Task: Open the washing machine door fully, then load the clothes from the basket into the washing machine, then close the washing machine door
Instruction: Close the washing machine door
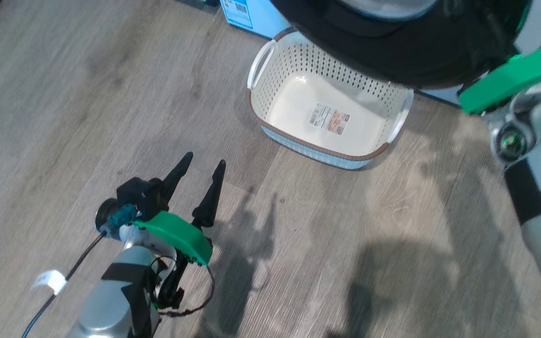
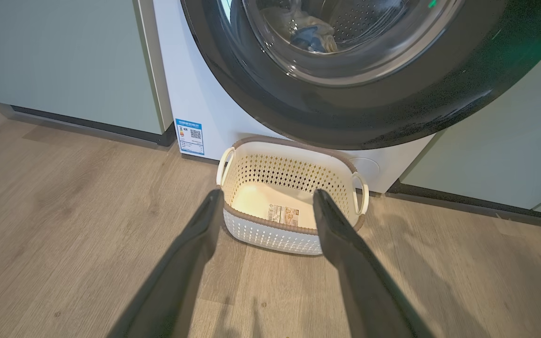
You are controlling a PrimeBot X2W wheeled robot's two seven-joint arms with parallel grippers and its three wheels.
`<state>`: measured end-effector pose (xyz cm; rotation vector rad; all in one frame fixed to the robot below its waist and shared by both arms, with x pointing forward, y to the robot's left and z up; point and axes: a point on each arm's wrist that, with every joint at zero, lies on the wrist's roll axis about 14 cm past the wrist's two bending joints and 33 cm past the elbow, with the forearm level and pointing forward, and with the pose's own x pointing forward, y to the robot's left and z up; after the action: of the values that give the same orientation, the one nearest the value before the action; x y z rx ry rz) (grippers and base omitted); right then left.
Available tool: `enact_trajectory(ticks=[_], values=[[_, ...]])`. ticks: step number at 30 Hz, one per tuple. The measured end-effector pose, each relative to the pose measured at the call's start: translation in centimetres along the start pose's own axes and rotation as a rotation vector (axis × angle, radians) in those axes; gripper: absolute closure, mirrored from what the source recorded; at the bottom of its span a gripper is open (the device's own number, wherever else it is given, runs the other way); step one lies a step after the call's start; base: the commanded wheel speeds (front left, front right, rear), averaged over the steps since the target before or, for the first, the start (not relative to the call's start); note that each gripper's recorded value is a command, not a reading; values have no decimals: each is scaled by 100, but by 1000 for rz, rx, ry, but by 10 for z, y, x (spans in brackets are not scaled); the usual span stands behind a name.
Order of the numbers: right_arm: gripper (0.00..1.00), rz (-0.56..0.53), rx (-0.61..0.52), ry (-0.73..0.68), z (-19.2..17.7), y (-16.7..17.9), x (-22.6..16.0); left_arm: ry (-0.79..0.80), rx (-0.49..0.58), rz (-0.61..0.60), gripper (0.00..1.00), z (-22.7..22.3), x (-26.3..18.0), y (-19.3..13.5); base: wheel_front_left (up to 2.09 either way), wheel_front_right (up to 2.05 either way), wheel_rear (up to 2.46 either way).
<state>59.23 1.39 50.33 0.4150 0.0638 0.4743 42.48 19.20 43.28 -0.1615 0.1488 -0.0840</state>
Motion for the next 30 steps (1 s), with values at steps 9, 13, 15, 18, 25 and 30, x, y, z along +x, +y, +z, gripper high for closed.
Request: enact_trajectory(ticks=[9,13,15,18,25,30], values=[[100,-51,8,-48,18,-23,27,19,-3,1,0,-9,11,1,0,0,0],[100,-80,16,-40,13,-32,31,21,-4,3,0,-9,13,1,0,0,0],[100,-95,21,-36,9,-39,34,27,-6,10,0,-12,13,3,0,0,0],[100,-116,34,-43,8,-48,39,29,-3,19,0,-13,16,7,0,0,0],[100,-178,62,-87,17,-75,48,44,-2,33,0,-19,19,12,0,0,0],[100,-201,70,-107,23,-85,51,53,-3,31,0,-24,21,12,0,0,0]])
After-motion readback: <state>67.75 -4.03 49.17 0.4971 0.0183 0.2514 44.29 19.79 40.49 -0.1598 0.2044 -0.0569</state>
